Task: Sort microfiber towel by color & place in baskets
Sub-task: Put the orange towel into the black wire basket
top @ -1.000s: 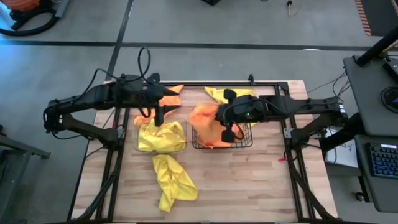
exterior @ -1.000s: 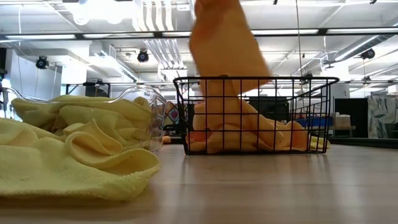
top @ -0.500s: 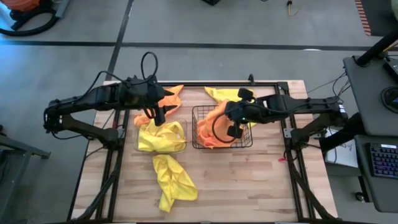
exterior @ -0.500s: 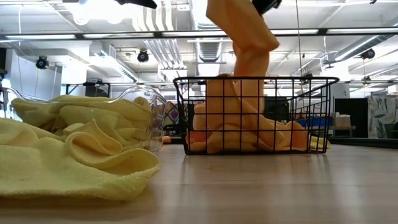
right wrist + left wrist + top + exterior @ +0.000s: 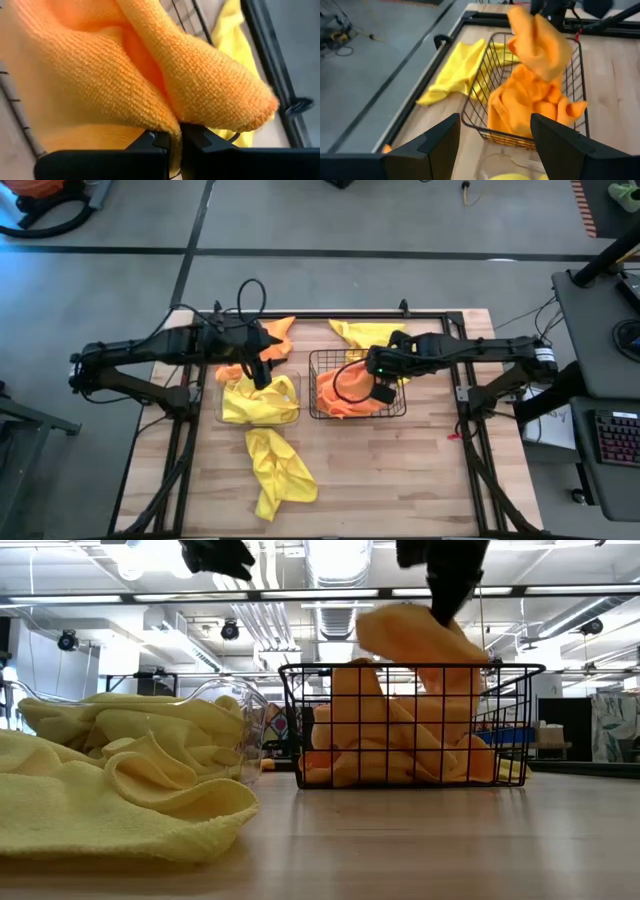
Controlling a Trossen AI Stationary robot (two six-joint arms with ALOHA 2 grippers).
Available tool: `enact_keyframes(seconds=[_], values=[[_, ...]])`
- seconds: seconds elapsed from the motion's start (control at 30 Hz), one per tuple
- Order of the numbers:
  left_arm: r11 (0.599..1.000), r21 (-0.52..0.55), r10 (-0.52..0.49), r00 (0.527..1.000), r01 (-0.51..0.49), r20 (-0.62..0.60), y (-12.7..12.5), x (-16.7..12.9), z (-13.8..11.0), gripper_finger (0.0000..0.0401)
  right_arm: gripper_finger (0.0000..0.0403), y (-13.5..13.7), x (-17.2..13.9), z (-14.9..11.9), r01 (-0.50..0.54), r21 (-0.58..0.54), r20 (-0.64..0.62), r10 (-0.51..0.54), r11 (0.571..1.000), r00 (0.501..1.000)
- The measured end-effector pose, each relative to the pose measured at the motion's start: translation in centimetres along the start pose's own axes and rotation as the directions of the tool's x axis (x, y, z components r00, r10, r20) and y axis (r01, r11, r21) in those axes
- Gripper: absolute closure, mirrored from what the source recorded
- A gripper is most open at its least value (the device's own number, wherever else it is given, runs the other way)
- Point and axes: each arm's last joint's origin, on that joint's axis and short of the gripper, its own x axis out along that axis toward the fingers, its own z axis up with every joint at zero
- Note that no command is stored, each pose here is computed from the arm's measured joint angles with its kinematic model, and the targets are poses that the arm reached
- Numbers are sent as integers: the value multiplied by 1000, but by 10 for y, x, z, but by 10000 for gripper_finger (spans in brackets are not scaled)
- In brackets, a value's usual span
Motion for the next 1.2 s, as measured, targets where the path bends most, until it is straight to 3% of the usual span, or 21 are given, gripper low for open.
enact_keyframes(seconds=[0.3,0.57,1.0,1.2], values=[[996,-31,-81,996,82,23,-25,14,-21,176,394,-9,56,-13,29,47,-81,-25,998,996],[984,-47,-169,985,171,39,-50,18,-38,176,384,-5,77,-15,14,14,-17,-14,1000,1000],[966,-144,-215,977,213,5,-65,20,-55,176,215,-10,55,-8,24,18,-64,-23,1000,998],[955,-189,-232,973,229,7,-69,19,-55,176,189,-12,38,-6,27,48,-69,-23,998,997]])
